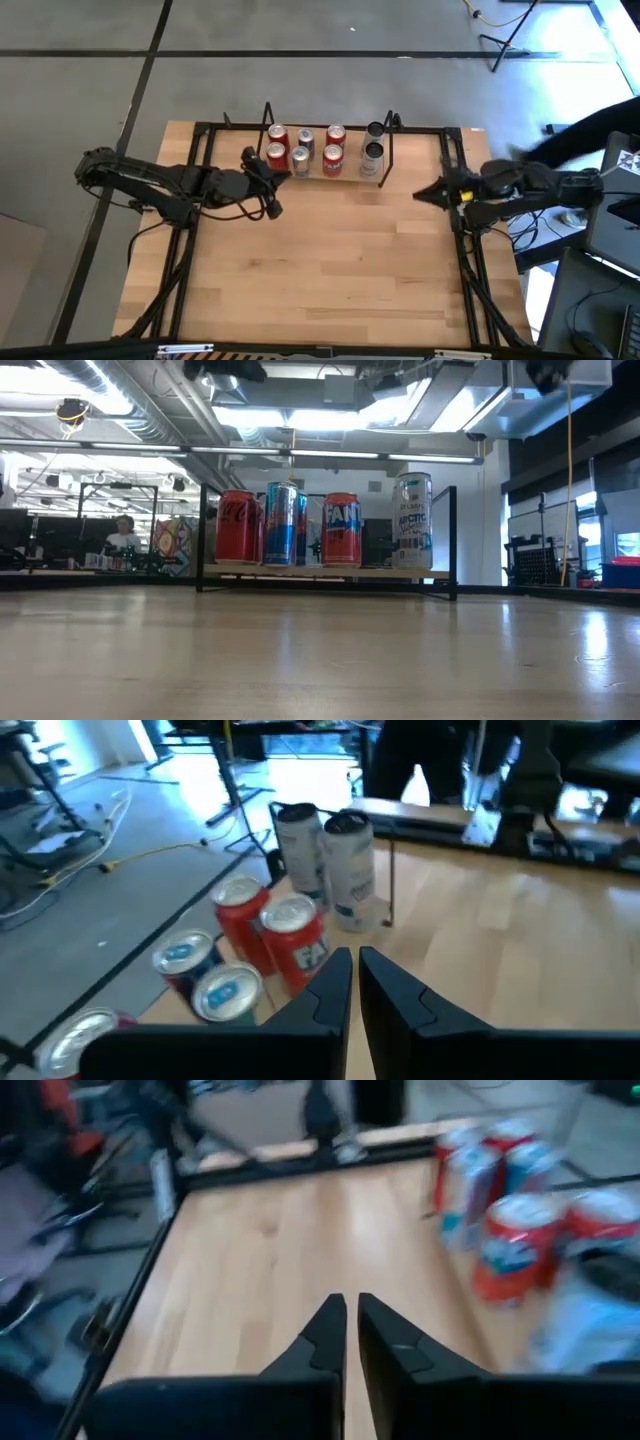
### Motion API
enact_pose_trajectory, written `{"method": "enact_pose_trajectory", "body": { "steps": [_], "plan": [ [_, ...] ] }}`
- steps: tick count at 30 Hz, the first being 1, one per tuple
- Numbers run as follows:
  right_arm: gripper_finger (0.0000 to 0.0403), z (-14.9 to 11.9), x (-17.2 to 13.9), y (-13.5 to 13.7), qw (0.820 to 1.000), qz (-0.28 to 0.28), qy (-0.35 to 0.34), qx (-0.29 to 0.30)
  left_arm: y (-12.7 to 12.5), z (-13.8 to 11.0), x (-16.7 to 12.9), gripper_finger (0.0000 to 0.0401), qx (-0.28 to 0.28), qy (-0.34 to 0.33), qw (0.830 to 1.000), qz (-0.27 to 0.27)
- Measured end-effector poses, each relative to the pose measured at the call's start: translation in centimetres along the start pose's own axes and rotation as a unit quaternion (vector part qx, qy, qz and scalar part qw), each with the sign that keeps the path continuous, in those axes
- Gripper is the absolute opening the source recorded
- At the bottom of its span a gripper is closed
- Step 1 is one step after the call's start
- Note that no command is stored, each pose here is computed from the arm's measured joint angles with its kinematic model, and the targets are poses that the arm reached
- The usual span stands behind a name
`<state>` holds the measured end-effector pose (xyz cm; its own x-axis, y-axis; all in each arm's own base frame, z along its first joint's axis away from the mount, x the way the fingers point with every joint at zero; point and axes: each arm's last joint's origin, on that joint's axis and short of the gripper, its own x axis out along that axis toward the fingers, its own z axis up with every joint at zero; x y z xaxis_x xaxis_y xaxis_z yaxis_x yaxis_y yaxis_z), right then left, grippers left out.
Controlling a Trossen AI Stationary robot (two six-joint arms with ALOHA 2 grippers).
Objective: Place canned beverage on shelf
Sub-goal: Return to Home Position
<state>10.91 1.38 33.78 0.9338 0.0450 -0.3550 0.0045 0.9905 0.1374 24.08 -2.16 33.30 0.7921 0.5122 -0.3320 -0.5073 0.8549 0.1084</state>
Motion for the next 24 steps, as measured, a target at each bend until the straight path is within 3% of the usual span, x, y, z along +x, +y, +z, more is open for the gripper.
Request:
{"method": "enact_pose_trajectory", "body": {
  "steps": [5,9,12,16,24],
  "plan": [
    [0.0019,-5.0,1.0,-0.7,0.998,0.028,-0.054,0.004,-0.7,-2.5,0.7,0.002,0.025,-0.01,0.995,-0.099],
    [0.0019,-7.7,1.3,-1.2,0.988,0.045,-0.149,0.007,-0.1,-4.2,0.9,0.002,-0.006,-0.063,0.981,-0.181],
    [0.0019,-9.7,1.8,-1.5,0.98,0.051,-0.191,0.011,1.0,-5.6,0.5,0.002,-0.026,-0.098,0.972,-0.211],
    [0.0019,-11.8,2.0,-2.0,0.982,0.034,-0.184,0.017,2.4,-7.2,-0.4,0.002,-0.05,-0.103,0.972,-0.206],
    [0.0019,-12.6,1.9,-2.2,0.987,0.027,-0.157,0.0,3.4,-10.1,-0.3,0.002,-0.01,-0.102,0.989,-0.106]
  ]
}}
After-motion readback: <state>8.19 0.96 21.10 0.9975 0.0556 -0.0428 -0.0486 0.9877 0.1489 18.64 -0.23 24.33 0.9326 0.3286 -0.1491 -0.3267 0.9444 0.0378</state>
